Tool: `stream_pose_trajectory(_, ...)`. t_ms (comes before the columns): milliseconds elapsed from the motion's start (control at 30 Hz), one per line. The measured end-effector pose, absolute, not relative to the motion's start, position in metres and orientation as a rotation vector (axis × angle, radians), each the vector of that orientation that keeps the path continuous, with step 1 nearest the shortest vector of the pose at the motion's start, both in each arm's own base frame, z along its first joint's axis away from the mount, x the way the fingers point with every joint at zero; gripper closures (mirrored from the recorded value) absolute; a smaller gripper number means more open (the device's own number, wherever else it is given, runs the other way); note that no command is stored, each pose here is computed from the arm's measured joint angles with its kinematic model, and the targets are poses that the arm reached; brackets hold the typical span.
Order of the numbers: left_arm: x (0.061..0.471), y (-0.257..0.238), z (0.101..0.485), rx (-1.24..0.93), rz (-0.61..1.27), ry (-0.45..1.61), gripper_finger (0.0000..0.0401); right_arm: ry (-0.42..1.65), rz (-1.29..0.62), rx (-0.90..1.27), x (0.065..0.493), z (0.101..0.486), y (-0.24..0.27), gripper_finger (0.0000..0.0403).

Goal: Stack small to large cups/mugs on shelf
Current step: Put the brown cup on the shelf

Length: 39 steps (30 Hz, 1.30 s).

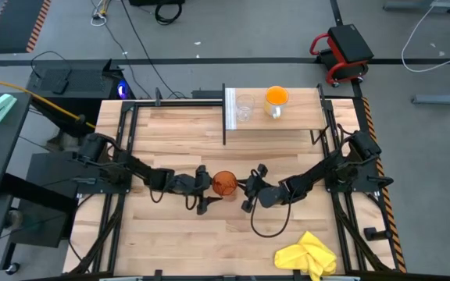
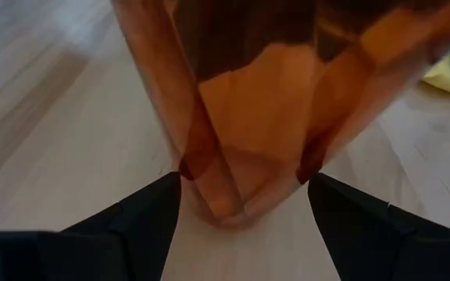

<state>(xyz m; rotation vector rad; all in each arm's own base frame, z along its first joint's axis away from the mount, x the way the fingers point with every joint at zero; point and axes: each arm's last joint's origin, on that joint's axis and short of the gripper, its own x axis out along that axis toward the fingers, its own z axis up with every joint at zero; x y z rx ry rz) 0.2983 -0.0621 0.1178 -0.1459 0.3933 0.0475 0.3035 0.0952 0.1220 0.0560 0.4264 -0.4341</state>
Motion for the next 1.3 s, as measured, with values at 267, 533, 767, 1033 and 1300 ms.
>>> stream_pose_trajectory(267, 0.300, -0.064, 0.121, -0.151, 0.022, 0.388, 0.0112, 0.471, -0.495, 0.081, 0.297, 0.115, 0.097, 0.0370)
stream_pose_trajectory(533, 0.300, -0.064, 0.121, -0.155, 0.024, 0.389, 0.0112, 0.505, -0.491, 0.099, 0.278, 0.109, 0.124, 0.0381)
stream_pose_trajectory(767, 0.301, -0.064, 0.122, -0.158, 0.022, 0.376, 0.0112, 0.467, -0.482, 0.048, 0.275, 0.111, 0.134, 0.0389)
stream_pose_trajectory(1033, 0.302, -0.064, 0.123, -0.162, 0.004, 0.369, 0.0112, 0.460, -0.411, 0.044, 0.289, 0.118, 0.124, 0.0394)
stream_pose_trajectory(1300, 0.305, -0.065, 0.125, -0.146, -0.006, 0.363, 0.0112, 0.469, -0.391, 0.042, 0.292, 0.120, 0.124, 0.0393)
